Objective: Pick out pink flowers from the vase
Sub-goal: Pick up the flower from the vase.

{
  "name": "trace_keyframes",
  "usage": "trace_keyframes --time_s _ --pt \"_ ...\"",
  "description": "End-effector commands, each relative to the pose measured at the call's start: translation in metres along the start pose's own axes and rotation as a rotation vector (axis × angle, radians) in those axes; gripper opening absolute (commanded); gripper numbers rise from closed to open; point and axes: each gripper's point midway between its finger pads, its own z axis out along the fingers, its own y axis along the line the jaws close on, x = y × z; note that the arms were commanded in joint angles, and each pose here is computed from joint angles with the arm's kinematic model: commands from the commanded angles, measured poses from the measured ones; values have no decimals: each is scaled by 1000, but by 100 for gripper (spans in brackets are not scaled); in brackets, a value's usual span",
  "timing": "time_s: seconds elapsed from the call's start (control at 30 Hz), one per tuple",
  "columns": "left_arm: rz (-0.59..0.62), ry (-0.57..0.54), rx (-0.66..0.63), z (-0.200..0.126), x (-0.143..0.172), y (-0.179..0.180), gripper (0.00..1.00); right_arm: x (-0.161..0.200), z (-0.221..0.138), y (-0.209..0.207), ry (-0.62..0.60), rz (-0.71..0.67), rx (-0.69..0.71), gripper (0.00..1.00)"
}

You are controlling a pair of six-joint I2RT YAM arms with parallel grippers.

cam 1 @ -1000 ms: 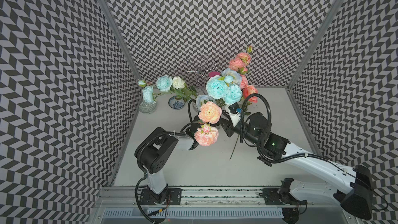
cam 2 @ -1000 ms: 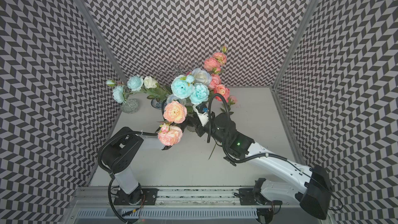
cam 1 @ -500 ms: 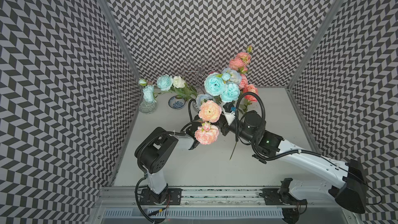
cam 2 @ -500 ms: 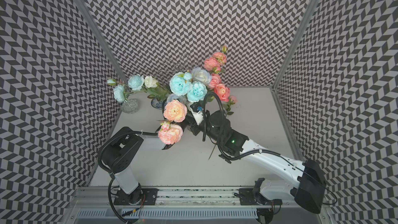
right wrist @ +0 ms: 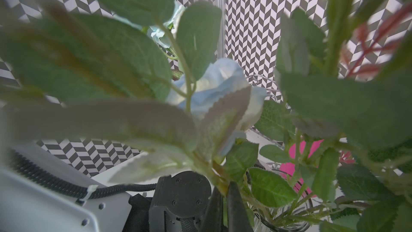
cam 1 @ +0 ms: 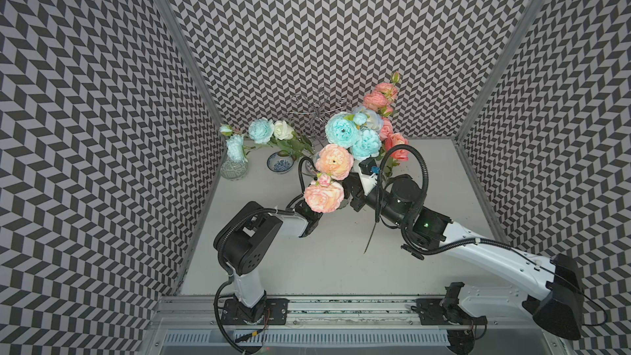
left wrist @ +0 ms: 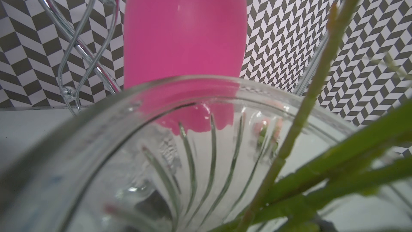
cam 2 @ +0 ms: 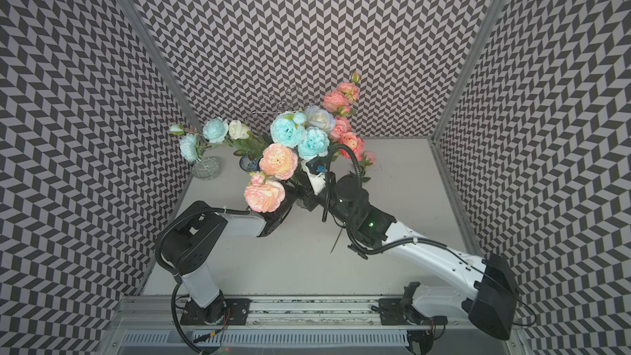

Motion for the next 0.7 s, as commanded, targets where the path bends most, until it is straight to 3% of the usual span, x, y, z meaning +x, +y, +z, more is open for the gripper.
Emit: trace_keyframes --time_s 0.0,0.67 --pt "-47 162 -9 1 50 2 88 -34 -17 1 -98 27 -7 5" --pt "-52 173 -24 3 54 6 88 -30 -40 16 -58 22 -102 0"
